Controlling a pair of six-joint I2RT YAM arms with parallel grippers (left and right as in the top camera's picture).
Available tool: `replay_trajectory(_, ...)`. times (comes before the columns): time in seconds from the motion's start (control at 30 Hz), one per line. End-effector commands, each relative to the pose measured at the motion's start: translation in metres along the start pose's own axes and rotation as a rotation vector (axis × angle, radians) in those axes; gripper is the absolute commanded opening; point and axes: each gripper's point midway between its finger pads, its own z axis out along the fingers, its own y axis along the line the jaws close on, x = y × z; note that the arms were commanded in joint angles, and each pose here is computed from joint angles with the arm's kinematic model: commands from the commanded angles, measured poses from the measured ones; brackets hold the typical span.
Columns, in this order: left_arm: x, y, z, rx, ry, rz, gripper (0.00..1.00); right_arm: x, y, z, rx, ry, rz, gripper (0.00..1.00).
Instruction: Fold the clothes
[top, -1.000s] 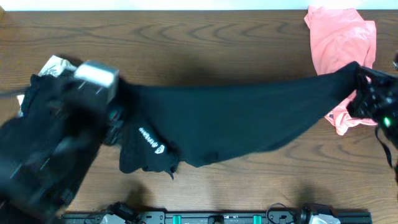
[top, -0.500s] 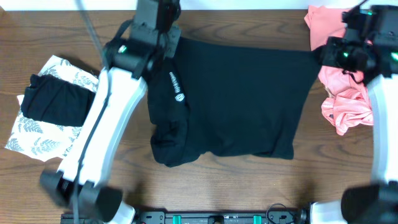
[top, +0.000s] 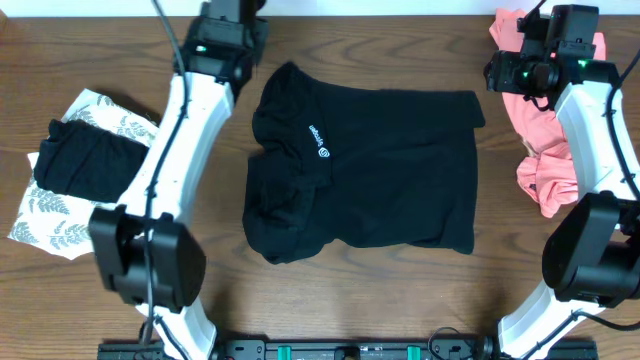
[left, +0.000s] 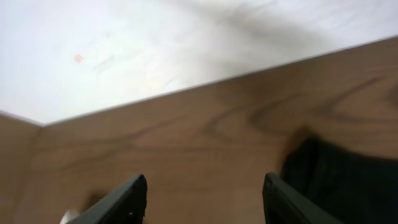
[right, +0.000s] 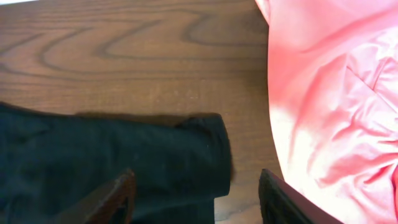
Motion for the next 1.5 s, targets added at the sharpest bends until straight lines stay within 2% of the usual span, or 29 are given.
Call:
replay_trajectory(0.0, -0.017, 0.016, -0.049, 0.025, -0.048, -0.051, 0.60, -0.003, 0.010, -0.017, -0.040, -0.008, -0.022, 0.65)
replay_trajectory(0.1, 0.001, -0.011, -0.068, 0.208, 0.020, -0.072, 0.60, 0.014, 0.028, -0.021, -0.099, 0.063, -0.003, 0.66)
replay_trajectory(0.17, 0.011, -0.032, -0.074, 0.333, 0.063, -0.085, 0.59, 0.026, 0.038, -0.021, -0.121, 0.114, 0.018, 0.61)
replay_trajectory(0.23, 0.019, -0.054, -0.073, 0.447, 0.092, -0.084, 0.53, 0.039, 0.050, -0.020, -0.132, 0.162, 0.015, 0.53)
replay_trajectory(0.37, 0.032, -0.088, -0.068, 0.612, 0.144, -0.088, 0.32, 0.055, 0.081, -0.017, -0.161, 0.219, -0.010, 0.28)
replay_trajectory(0.43, 0.042, -0.103, -0.066, 0.670, 0.186, -0.086, 0.24, 0.062, 0.096, -0.013, -0.153, 0.234, -0.048, 0.19)
replay_trajectory(0.6, 0.077, -0.127, -0.055, 0.711, 0.314, -0.008, 0.13, 0.074, 0.104, 0.000, -0.046, 0.257, -0.038, 0.17)
replay_trajectory(0.8, 0.124, -0.141, -0.041, 0.728, 0.509, 0.006, 0.11, 0.101, 0.108, 0.029, -0.073, 0.363, -0.025, 0.15)
replay_trajectory(0.87, 0.130, -0.141, -0.043, 0.730, 0.541, 0.008, 0.11, 0.113, 0.115, 0.039, -0.120, 0.403, -0.061, 0.17)
replay_trajectory(1.0, 0.143, -0.124, -0.048, 0.643, 0.610, -0.002, 0.12, 0.131, 0.117, 0.059, -0.132, 0.460, -0.081, 0.21)
replay_trajectory(1.13, 0.166, -0.101, -0.057, 0.553, 0.747, -0.073, 0.12, 0.145, 0.118, 0.077, -0.130, 0.496, -0.090, 0.20)
replay_trajectory(1.3, 0.186, -0.087, -0.075, 0.556, 0.885, -0.162, 0.11, 0.161, 0.117, 0.099, -0.121, 0.530, -0.091, 0.18)
replay_trajectory(1.47, 0.196, -0.086, -0.079, 0.556, 0.927, -0.158, 0.13, 0.166, 0.113, 0.109, -0.112, 0.538, -0.089, 0.17)
